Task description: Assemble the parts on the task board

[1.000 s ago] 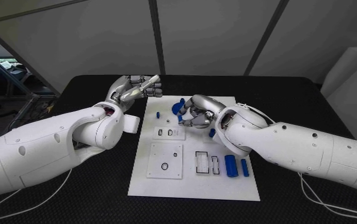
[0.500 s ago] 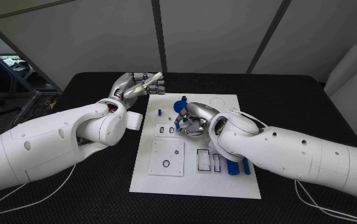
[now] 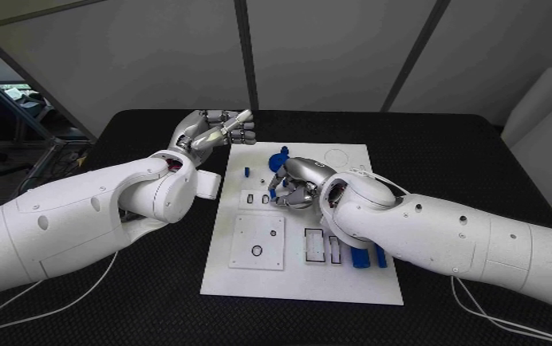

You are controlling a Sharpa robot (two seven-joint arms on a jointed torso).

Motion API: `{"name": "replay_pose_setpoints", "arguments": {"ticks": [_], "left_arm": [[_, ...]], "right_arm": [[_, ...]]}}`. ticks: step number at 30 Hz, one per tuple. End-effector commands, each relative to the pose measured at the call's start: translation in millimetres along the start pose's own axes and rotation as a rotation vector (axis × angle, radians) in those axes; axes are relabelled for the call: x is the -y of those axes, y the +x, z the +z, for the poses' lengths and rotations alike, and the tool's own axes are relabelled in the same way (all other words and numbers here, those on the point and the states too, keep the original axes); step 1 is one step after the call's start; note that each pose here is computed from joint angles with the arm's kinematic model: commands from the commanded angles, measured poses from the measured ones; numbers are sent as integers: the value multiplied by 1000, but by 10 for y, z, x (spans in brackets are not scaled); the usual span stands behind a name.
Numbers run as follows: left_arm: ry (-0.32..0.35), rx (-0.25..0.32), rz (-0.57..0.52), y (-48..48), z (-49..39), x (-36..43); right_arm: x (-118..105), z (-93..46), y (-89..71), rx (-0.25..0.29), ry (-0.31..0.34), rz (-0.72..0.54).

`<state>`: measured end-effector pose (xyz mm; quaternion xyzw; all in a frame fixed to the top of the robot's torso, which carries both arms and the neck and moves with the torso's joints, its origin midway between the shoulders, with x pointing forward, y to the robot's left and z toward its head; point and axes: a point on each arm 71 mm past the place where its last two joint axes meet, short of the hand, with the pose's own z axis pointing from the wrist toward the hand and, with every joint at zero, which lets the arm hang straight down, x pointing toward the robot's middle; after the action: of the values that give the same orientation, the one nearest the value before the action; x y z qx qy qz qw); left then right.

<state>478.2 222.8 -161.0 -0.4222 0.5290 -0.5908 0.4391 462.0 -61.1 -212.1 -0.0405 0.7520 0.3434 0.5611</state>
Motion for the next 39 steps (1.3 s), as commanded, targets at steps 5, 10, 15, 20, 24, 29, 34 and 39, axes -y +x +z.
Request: {"name": "replay_pose_setpoints", "arguments": {"ticks": [5,10,15,20,24,29,34,39], "left_arm": [[7,-16,-1,15,6,13],[7,-16,0,14,5,13],[7,-15,0,11,4,13],[7,-15,0,9,4,13],[7,-15,0,9,4,13],[7,-15,0,9,4,13],[6,-15,0,8,4,12],[6,-15,0,8,4,12]], "right_arm": [[29,8,71,-37,18,-25],[29,3,86,-55,18,-39],[26,-6,99,-73,14,-55],[20,-13,103,-79,11,-71],[25,-16,103,-80,14,-77],[29,-19,100,-78,17,-81],[35,-19,97,-74,21,-83],[43,-15,94,-71,26,-84]]}}
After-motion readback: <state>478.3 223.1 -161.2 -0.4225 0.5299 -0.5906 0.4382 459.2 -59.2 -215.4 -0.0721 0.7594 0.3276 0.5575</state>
